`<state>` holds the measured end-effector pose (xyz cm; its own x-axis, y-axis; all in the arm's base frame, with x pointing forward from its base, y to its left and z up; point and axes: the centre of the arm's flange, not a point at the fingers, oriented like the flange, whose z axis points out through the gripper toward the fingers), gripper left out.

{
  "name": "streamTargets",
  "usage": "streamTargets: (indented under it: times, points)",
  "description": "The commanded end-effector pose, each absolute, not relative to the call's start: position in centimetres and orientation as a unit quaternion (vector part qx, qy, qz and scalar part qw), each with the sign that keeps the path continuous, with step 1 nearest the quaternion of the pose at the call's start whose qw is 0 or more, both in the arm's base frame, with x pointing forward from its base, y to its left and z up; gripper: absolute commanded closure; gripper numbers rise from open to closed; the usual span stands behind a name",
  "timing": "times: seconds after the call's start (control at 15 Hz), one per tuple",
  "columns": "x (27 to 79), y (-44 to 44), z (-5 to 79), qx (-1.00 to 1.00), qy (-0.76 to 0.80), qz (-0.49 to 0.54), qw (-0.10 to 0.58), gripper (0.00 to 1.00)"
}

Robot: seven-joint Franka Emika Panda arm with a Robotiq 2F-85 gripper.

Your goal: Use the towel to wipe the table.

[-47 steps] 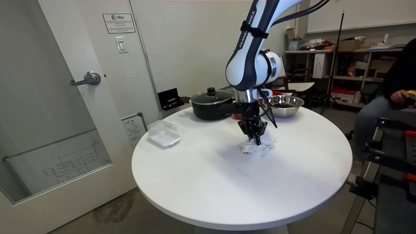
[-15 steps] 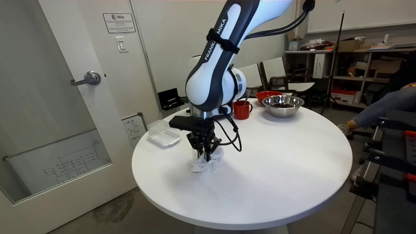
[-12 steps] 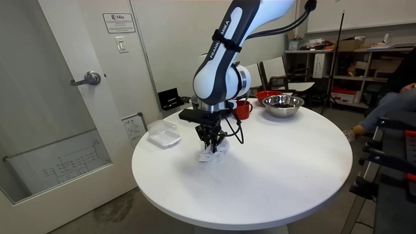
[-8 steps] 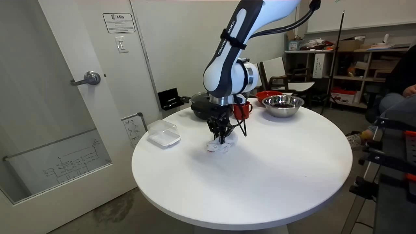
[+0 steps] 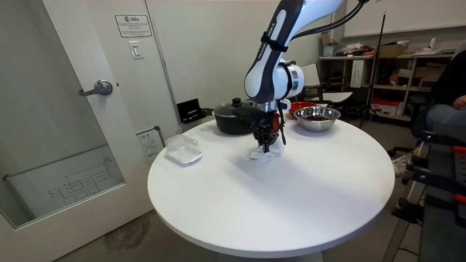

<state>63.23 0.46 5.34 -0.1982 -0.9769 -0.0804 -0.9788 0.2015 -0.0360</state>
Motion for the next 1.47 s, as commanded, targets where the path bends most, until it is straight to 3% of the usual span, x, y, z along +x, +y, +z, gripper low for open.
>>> streamTargets:
  times: [0.0, 0.73, 1.13, 1.4]
  points:
    - [59.8, 0.3, 1.6, -0.626, 0.779, 0.032, 0.009, 0.94]
    - [58.0, 11.4, 0.6, -0.691, 0.71, 0.136, -0.018, 0.94]
    - [56.2, 22.4, 0.2, -0.78, 0.608, 0.146, -0.035, 0.94]
    - [55.4, 24.6, 0.3, -0.811, 0.557, 0.165, -0.068, 0.94]
